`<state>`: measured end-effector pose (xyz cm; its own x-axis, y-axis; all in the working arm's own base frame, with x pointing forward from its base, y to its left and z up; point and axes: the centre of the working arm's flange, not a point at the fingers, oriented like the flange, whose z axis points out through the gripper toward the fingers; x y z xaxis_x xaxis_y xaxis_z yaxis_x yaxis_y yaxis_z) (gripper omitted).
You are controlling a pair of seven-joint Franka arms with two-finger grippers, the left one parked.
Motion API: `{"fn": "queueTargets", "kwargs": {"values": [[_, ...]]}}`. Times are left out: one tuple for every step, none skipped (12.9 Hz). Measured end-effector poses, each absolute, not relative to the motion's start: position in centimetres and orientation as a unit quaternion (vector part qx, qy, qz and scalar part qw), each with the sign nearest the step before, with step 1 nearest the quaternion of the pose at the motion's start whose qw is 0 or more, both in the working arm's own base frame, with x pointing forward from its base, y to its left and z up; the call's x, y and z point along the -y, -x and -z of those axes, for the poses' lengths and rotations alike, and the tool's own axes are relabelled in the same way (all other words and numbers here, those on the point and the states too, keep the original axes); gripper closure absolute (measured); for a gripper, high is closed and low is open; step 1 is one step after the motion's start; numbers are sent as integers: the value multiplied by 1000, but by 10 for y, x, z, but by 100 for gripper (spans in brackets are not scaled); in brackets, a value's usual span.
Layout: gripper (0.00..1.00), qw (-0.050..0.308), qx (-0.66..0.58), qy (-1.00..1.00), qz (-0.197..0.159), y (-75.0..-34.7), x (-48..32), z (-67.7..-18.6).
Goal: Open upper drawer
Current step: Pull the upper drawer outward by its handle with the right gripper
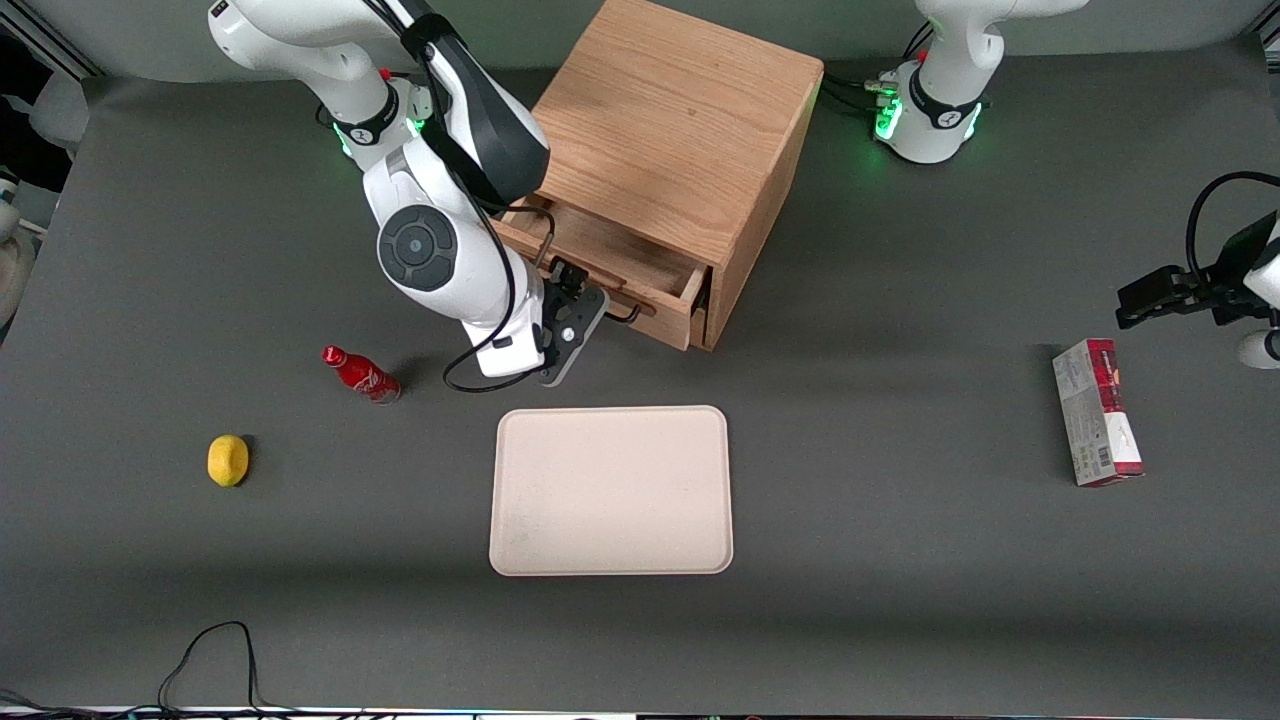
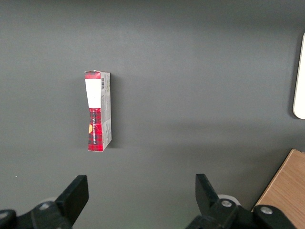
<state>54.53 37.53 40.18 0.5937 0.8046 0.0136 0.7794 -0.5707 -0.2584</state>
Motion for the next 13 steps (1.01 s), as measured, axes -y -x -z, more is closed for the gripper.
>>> {"fn": "queueTargets", "kwargs": {"values": [[0,119,450,883,-52,-548,-375,-400],[0,119,453,882,-51,-550,-375,-399],[0,119,457,880,-49,-553,-375,-398],[0,119,461,878,-48,-557,-373,-397],[0,120,462,878,-45,-561,-369,-397],[0,120,463,877,-42,-566,-365,-398],[0,120,464,877,-39,-571,-360,-399],[0,120,463,877,-36,-575,-355,-400],[0,121,462,878,-35,-579,-351,-401],[0,121,461,879,-34,-584,-346,-400],[0,121,460,879,-34,-584,-345,-399],[0,121,460,879,-33,-586,-345,-400],[0,121,460,879,-30,-588,-343,-401]]}}
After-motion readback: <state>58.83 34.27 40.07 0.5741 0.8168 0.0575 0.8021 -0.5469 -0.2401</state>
